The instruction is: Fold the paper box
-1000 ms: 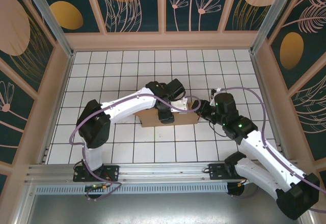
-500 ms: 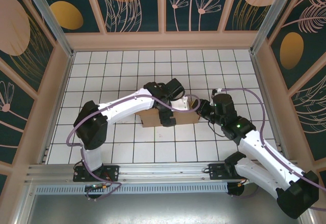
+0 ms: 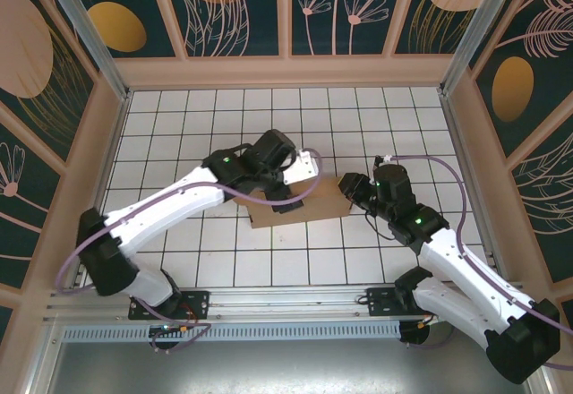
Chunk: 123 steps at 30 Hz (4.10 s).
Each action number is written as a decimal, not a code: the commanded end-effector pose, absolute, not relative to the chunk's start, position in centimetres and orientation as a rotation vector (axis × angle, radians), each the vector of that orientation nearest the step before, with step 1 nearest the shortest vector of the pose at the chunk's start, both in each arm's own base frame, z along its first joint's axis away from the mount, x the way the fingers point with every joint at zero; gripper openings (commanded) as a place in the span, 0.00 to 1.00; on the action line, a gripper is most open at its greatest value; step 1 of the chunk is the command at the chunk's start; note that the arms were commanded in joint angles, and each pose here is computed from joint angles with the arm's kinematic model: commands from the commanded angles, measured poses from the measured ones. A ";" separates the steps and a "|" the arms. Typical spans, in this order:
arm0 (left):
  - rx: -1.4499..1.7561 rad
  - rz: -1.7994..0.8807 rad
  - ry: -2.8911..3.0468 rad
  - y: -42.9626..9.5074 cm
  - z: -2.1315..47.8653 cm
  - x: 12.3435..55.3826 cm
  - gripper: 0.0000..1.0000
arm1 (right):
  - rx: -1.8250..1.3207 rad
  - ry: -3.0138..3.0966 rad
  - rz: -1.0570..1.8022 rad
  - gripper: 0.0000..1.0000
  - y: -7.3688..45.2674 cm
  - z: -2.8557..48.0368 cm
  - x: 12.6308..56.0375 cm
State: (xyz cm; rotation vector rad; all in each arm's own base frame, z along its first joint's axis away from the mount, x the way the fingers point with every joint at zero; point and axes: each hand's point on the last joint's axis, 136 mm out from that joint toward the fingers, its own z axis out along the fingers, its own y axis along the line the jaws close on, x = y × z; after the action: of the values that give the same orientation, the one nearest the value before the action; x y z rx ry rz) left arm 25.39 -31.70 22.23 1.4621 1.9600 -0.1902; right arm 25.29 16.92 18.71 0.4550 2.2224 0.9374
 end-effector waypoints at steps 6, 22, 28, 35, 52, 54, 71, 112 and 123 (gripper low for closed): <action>0.645 -0.250 2.022 -26.4 29.5 28.7 0.98 | 0.508 2.306 0.820 0.26 15.8 15.9 24.7; -0.286 -0.885 2.325 -20.6 25.0 25.0 0.98 | 0.481 2.344 0.803 0.27 16.3 15.2 24.3; -0.359 -0.959 2.337 -20.5 23.4 24.0 0.99 | 0.488 2.341 0.792 0.27 16.4 14.9 24.4; -0.354 -0.973 2.337 -20.2 23.6 23.3 0.99 | 0.481 2.349 0.792 0.28 16.8 14.7 24.3; -0.348 -1.011 2.424 -21.8 19.2 23.3 0.99 | 0.466 2.371 0.783 0.28 17.5 14.5 24.2; -0.345 -1.018 2.421 -22.1 18.9 23.5 0.99 | 0.462 2.374 0.792 0.28 17.6 14.4 24.2; -0.257 -0.898 2.431 -22.0 15.8 24.9 0.98 | 0.379 2.400 0.823 0.29 19.2 14.4 23.5; 1.146 -0.040 1.750 -17.1 22.7 22.9 0.85 | -1.121 1.443 0.388 0.47 22.1 29.7 21.1; 1.185 -0.017 1.770 -17.4 19.6 23.4 0.58 | -1.156 1.459 0.364 0.46 21.6 28.1 20.6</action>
State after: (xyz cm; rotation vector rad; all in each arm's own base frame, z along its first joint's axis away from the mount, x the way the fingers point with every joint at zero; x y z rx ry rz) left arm 22.68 -17.42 19.84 1.1916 1.7891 -0.0514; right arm 21.04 21.85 28.86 -1.1298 1.4674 0.3774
